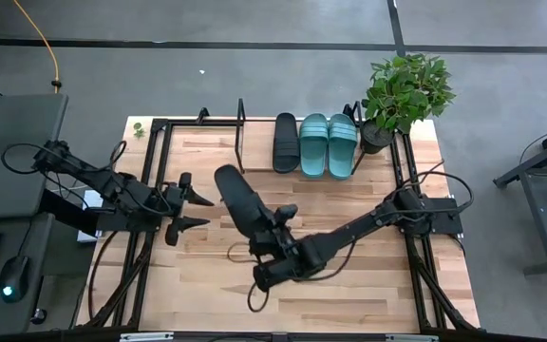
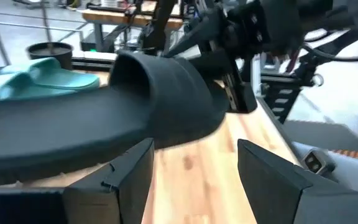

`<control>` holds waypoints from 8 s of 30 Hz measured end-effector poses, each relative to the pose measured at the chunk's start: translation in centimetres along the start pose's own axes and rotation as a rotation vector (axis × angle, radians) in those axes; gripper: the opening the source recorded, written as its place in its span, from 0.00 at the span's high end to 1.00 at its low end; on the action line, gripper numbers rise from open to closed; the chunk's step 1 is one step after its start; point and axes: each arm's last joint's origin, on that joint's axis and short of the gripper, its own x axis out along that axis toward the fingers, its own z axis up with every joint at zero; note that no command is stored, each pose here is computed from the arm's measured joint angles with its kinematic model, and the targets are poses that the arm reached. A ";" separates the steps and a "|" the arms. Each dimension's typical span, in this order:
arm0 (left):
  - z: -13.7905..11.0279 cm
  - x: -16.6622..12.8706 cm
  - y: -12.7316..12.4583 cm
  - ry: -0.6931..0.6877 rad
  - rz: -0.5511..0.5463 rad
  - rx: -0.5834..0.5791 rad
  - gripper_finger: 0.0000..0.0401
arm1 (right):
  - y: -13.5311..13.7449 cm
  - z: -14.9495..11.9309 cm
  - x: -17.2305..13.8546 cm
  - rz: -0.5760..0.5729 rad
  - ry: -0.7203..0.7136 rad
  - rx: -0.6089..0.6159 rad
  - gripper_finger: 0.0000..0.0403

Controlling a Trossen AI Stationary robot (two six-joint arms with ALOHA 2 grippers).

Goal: Pick and place slides into the shelf
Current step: Put the black slide on the shelf, then return to Home Position

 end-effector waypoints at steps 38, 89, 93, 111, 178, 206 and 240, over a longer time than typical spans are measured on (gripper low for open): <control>0.2 -0.8 0.7 -0.038 0.149 0.132 0.46 | -8.8 -4.8 18.2 -0.176 0.346 0.274 1.00; 0.3 -0.7 0.7 -0.043 0.148 0.125 0.46 | -2.1 -9.0 22.0 -0.096 0.364 0.283 1.00; 0.3 -0.7 0.7 -0.043 0.148 0.125 0.46 | -1.9 -9.2 22.1 -0.094 0.368 0.283 1.00; 0.3 -0.8 0.6 -0.044 0.143 0.118 0.46 | 0.2 -10.6 23.3 -0.075 0.404 0.257 1.00; 0.2 -0.7 0.7 -0.038 0.144 0.105 0.46 | -2.0 -9.4 22.3 0.143 0.537 0.232 0.59; 0.2 -0.8 0.7 -0.042 0.143 0.062 0.46 | -4.3 0.3 16.7 0.675 0.242 0.433 0.59; 0.0 -0.9 0.0 0.017 -0.125 -0.121 0.46 | -7.8 4.9 6.8 0.919 -0.029 0.466 0.59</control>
